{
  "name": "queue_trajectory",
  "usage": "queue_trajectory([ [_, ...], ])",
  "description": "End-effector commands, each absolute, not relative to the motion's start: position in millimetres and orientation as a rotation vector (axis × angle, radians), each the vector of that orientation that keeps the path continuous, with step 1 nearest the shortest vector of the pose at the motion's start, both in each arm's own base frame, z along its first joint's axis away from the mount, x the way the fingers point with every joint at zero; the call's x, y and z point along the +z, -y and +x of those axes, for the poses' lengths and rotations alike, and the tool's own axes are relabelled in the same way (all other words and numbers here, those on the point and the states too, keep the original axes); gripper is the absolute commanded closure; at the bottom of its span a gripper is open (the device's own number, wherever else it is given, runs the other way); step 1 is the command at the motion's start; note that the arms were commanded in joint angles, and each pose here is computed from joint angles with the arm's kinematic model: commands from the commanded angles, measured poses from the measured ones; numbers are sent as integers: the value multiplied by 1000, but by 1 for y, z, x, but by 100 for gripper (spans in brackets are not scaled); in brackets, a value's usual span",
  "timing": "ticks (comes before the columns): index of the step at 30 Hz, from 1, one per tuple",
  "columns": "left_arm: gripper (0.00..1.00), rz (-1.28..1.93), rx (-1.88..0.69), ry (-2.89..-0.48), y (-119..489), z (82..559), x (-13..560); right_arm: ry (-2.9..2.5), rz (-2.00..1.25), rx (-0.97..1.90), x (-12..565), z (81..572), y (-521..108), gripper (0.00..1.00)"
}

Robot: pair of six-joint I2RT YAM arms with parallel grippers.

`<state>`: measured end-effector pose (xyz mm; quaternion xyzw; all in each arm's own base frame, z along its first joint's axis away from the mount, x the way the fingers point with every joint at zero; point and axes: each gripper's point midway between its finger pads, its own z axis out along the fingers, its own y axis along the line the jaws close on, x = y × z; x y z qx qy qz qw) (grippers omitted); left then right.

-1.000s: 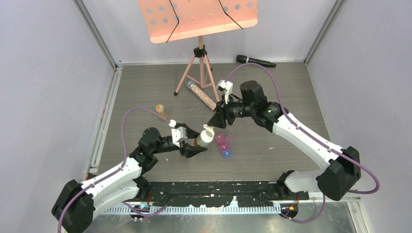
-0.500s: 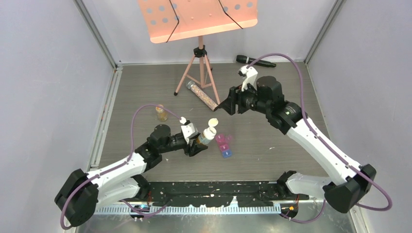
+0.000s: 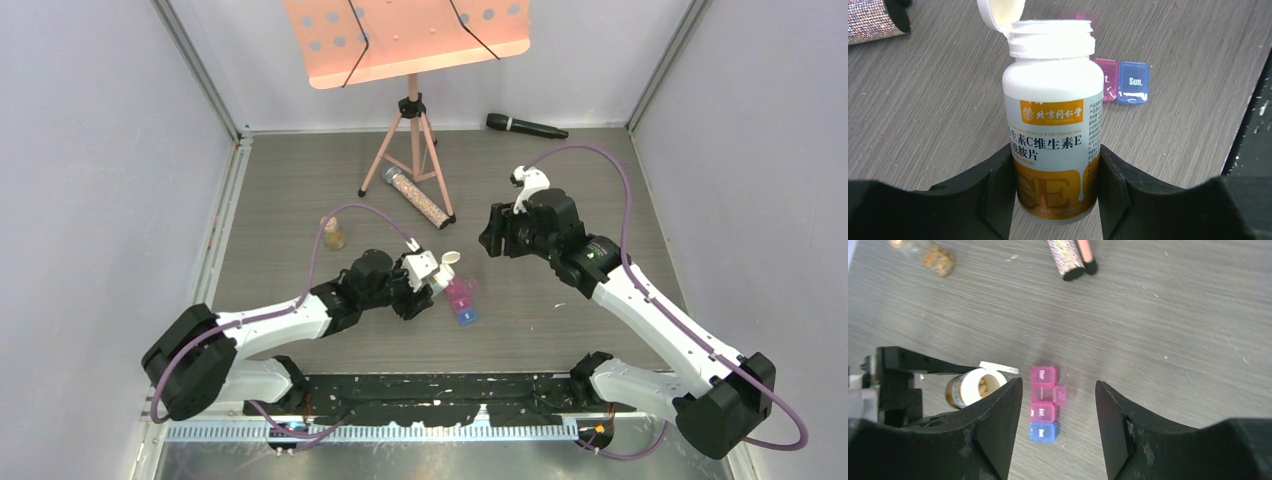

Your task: Sort the pills into containers

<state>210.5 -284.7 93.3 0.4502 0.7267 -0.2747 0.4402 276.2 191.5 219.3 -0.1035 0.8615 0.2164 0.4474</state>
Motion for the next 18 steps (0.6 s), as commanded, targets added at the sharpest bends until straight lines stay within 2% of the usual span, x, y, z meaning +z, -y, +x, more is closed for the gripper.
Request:
queue_trajectory([
  [1, 100, 1083, -479, -1826, 286, 229, 100, -2102, -117, 449, 223, 284, -166, 38],
  [6, 100, 1137, -347, -1903, 286, 228, 85, -2106, -60, 337, 218, 286, -142, 38],
  [18, 100, 1247, -259, -1965, 291, 221, 74, -2152, 29, 299, 196, 289, -123, 37],
])
